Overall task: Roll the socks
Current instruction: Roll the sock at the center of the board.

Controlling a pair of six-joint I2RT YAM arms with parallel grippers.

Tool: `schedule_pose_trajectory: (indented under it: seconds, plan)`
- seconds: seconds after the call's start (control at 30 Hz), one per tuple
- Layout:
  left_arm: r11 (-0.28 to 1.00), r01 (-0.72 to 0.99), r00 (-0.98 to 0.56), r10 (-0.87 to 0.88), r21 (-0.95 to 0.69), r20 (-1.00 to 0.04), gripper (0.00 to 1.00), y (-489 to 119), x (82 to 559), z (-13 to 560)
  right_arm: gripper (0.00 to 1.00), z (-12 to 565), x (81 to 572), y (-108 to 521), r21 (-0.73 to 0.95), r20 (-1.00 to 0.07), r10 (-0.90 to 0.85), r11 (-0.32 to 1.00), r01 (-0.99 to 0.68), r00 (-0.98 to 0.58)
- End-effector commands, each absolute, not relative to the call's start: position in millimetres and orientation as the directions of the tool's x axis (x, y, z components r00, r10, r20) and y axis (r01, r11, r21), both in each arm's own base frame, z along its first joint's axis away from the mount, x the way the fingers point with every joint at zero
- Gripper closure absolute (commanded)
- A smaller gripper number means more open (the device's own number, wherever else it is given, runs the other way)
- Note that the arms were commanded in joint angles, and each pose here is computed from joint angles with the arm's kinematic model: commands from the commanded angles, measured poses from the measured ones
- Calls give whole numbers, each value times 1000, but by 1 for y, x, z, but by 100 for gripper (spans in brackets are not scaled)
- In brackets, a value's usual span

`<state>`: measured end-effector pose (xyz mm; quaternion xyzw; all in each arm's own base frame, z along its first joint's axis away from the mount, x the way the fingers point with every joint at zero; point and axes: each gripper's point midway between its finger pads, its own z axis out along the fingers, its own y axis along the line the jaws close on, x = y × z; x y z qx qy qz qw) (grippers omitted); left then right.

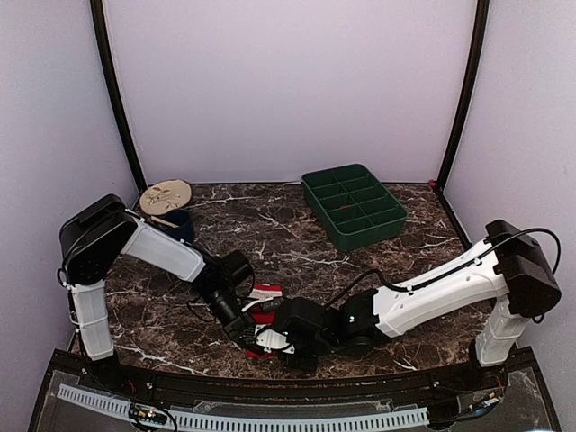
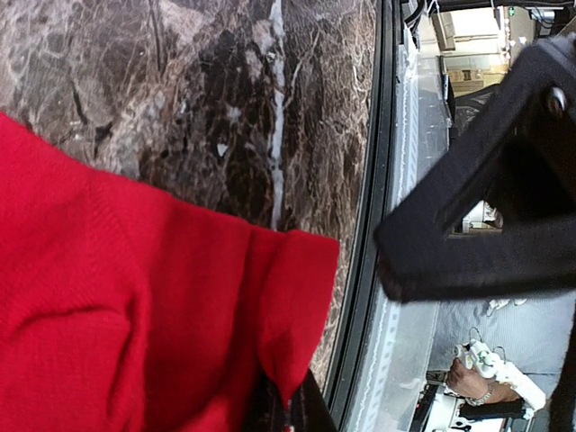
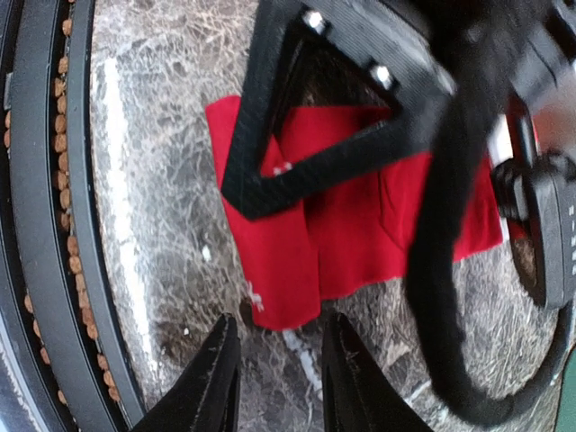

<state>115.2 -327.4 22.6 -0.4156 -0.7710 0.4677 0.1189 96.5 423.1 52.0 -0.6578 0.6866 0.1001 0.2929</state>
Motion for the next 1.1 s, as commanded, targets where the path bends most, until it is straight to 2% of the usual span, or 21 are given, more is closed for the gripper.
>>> schedule_pose_trajectory:
  seconds: [0.0,0.77,0.9,1.07]
  plan:
    - [202,499,-629,754,-843,-192,100,-328,114,26,70,54,94,439,-285,-528,-845,75,-956,91]
    - [175,459,-641,744,-871,-188,100,-329,114,32,66,18,100,438,-327,-421,-895,-1,-945,147]
    - [174,456,-641,744,-873,-187,100,-329,113,32,72,13,102,435,-303,-407,-903,-8,-953,137]
    - [177,457,-641,745,-872,-185,100,-328,113,33,89,-1,100,422,-233,-366,-924,-22,-972,109]
